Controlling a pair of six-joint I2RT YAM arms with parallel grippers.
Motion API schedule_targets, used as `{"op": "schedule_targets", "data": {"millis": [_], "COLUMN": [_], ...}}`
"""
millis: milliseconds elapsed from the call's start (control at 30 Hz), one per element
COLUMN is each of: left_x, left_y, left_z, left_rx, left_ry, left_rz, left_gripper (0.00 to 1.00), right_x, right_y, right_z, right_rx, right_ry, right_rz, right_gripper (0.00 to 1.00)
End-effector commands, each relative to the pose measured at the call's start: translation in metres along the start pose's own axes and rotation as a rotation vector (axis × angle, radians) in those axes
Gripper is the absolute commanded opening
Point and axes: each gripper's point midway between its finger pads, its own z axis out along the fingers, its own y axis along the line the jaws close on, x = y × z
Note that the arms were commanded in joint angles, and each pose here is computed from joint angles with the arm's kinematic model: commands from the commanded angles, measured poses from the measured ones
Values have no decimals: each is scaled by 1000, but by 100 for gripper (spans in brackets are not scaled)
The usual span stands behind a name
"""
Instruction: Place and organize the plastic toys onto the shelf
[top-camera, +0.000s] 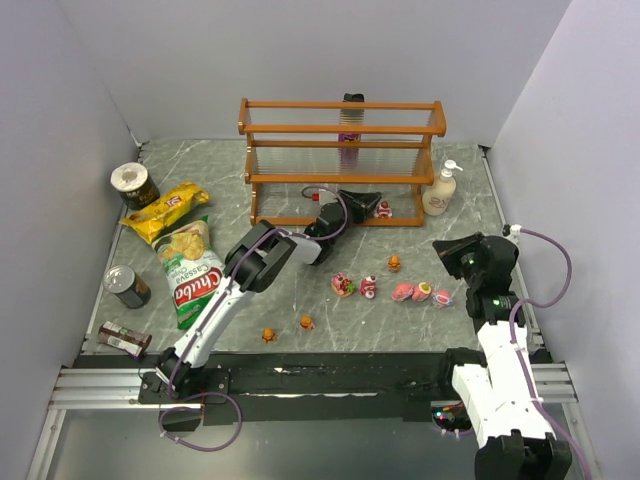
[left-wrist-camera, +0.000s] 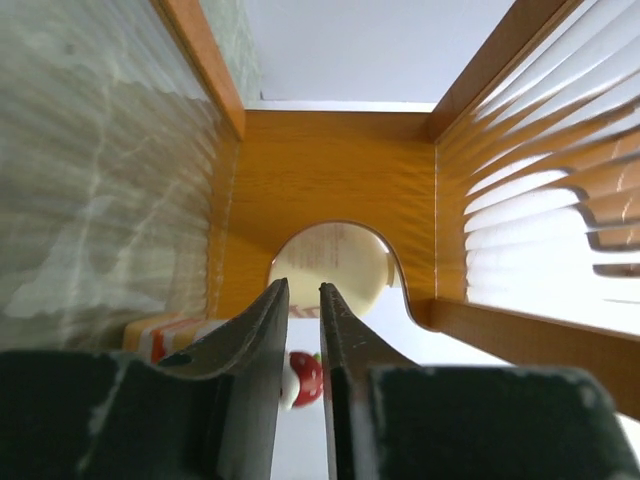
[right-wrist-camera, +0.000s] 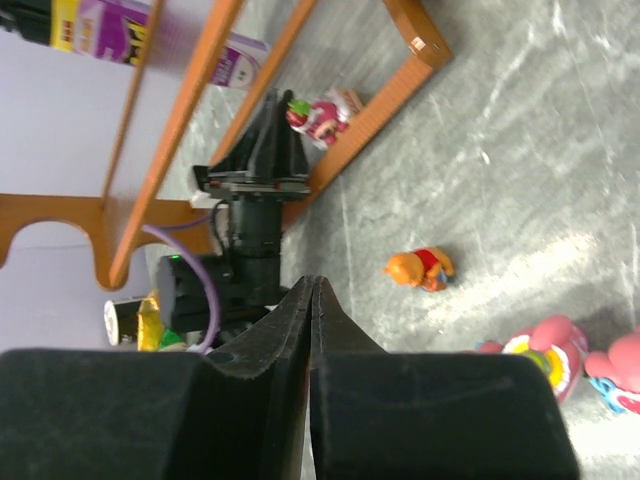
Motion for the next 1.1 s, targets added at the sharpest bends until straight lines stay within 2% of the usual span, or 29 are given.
{"op": "schedule_targets", "data": {"millis": [0,133,333,433,567,867,1033,1067], "left_x": [-11,-12,-15,-15,-9,-7,-18,-22], "left_y": [4,-4,-17,-22,-24,-46,-71,-88], "left_z": [-9,-14,-30,-41,-60,-109,-138,-142], "left_rx": [-46,-33,-26,-37,-71,-73,-58,-35], "left_ry": [-40,-51,-57,-49,-7,32,-15,-32], "left_rz": [28,38,52,78,125,242,320,348], "left_gripper": [28,32,40,41,42,46,50,52], "right_x": [-6,-4,-3,-3,-5,-6,-4,-1], "right_y": [2,-1,-3,-4,-2,4,7,7], "right_z": [1,2,2,2,2,3,3,4], "right_rx": [-24,-18,-19,-18,-19,-38,-64,-70], "right_ry": [-29,-25,-24,-23,-31,-20,-10,0], "right_rz": [6,7,5,3,-2,-10,-9,-10], "right_gripper": [4,5,21,31,39,49,52,53]}}
